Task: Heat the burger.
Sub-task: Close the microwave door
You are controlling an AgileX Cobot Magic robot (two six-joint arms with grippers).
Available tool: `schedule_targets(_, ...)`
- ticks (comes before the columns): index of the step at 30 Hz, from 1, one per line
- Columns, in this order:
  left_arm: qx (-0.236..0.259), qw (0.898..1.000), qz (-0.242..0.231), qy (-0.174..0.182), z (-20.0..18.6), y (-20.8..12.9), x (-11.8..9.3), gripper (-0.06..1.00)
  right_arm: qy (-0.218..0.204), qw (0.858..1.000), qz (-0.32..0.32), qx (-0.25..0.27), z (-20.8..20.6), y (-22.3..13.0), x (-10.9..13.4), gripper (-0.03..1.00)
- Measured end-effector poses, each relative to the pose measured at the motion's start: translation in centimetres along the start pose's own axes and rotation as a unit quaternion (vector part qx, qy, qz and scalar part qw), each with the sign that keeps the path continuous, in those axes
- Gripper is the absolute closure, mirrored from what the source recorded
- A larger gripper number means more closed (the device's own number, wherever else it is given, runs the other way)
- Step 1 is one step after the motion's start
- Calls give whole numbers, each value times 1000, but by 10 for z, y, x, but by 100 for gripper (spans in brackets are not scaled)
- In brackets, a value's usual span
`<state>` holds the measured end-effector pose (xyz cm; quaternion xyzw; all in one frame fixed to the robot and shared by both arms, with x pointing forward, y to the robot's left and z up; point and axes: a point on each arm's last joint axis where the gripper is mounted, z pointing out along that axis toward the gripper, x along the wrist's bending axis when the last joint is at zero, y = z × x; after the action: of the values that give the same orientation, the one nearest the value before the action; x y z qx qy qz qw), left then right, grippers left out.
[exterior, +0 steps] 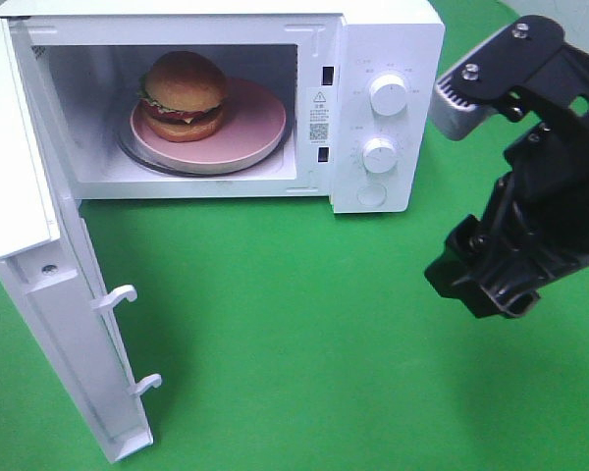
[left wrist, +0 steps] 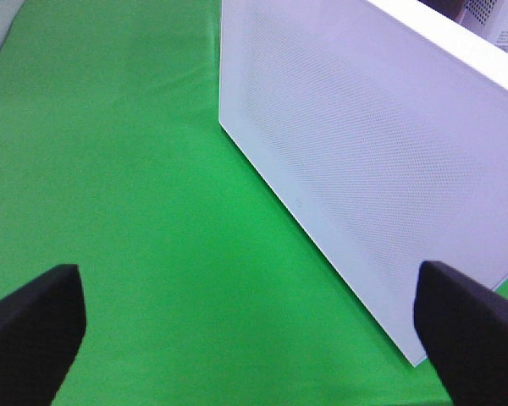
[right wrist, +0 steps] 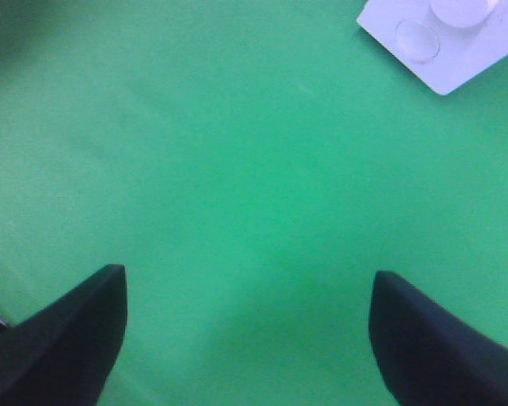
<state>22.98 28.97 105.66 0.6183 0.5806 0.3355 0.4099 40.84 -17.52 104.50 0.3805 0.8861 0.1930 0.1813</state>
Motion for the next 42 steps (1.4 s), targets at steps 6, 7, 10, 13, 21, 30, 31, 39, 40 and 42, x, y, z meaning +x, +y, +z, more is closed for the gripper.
schedule_targets(6, 0, 1000, 0, 0, 0, 0, 0, -3, -5, 999, 8, 38, -21, -17, -3, 21)
schedule_targets(7, 0, 1000, 0, 0, 0, 0, 0, -3, -7, 999, 10, 47, -26, -22, -3, 21)
schedule_targets(10, 0, 1000, 0, 0, 0, 0, 0, -3, -9, 999, 12, 51, -33, -27, -4, 21)
schedule_targets(13, 0, 1000, 0, 0, 0, 0, 0, -3, -11, 998, 15, 59, -40, -33, -5, 21)
schedule_targets(21, 0, 1000, 0, 0, 0, 0, 0, -3, -20, 997, 36, 61, -54, -62, -9, 21)
schedule_targets(30, 0, 1000, 0, 0, 0, 0, 0, -3, -71, 986, 142, 50, -61, -106, -24, 21)
schedule_targets(31, 0, 1000, 0, 0, 0, 0, 0, -3, -71, 986, 142, 50, -61, -106, -24, 21)
schedule_targets(39, 0, 1000, 0, 0, 0, 0, 0, -3, -114, 968, 222, -21, -74, -142, -19, 21)
schedule_targets(40, 0, 1000, 0, 0, 0, 0, 0, -3, -114, 968, 222, -21, -74, -142, -19, 21)
schedule_targets(42, 0, 1000, 0, 0, 0, 0, 0, -3, -119, 966, 228, -30, -76, -145, -18, 21)
